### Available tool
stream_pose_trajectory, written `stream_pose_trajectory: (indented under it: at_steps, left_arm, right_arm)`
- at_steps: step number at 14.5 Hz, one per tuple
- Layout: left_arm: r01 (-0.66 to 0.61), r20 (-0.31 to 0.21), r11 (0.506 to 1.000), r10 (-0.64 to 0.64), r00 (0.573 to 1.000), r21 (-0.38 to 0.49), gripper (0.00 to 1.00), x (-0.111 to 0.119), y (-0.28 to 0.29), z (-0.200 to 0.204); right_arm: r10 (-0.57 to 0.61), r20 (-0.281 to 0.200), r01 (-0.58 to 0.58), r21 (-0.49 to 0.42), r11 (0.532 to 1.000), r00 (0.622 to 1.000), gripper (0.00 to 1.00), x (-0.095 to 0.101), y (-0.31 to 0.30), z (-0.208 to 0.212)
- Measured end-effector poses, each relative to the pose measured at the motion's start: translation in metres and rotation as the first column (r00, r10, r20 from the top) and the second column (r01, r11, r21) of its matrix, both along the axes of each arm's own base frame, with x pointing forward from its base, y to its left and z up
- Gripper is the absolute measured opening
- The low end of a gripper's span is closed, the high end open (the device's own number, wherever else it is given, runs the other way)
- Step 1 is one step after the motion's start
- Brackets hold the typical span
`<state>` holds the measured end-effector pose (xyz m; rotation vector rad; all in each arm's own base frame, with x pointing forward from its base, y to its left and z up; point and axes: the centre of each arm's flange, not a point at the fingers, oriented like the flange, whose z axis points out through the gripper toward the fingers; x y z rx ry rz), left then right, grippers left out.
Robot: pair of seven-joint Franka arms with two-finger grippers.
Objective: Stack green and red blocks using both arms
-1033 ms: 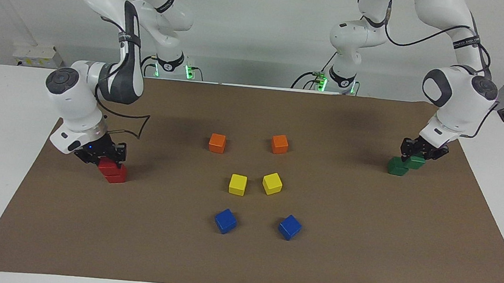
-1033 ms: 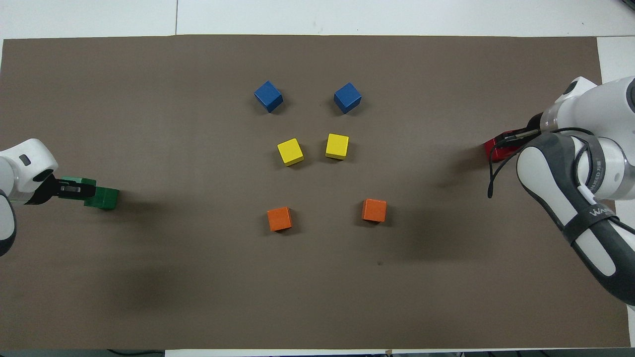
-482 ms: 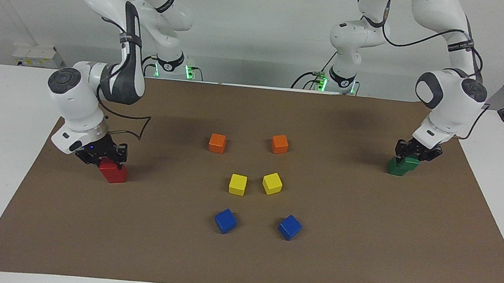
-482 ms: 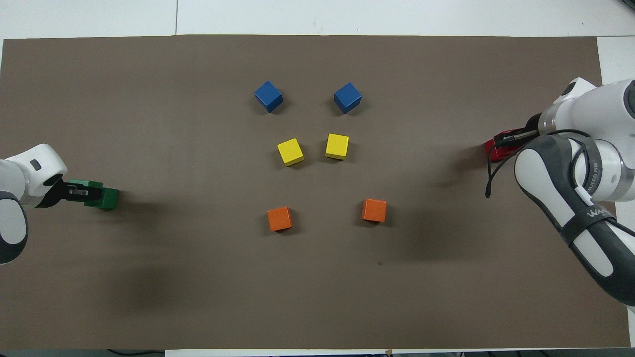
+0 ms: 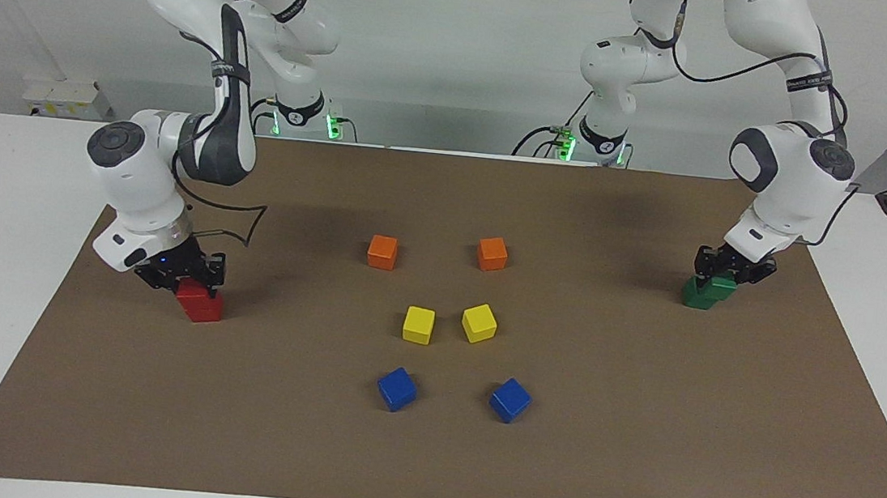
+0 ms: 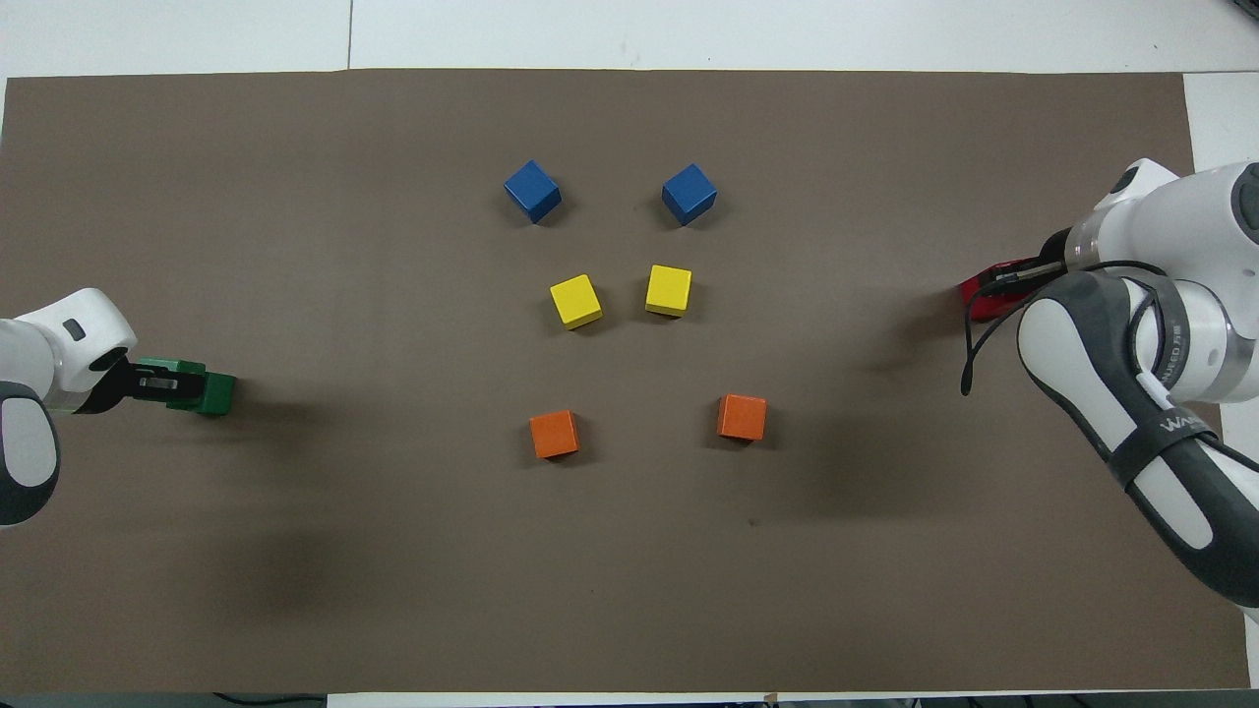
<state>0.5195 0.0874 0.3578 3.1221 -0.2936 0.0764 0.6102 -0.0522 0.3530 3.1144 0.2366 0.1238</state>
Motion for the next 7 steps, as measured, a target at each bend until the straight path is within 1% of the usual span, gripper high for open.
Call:
stream_pose_trajectory:
  at_steps: [7]
  left_arm:
    - [0.0, 0.0, 1.0, 0.0, 1.0, 0.0, 0.55, -0.0001, 0.0, -0.0001]
  right_arm:
    - [-0.011, -0.004, 0.011, 0.0, 1.0, 1.0, 0.55, -0.0014, -0.0036, -0.002]
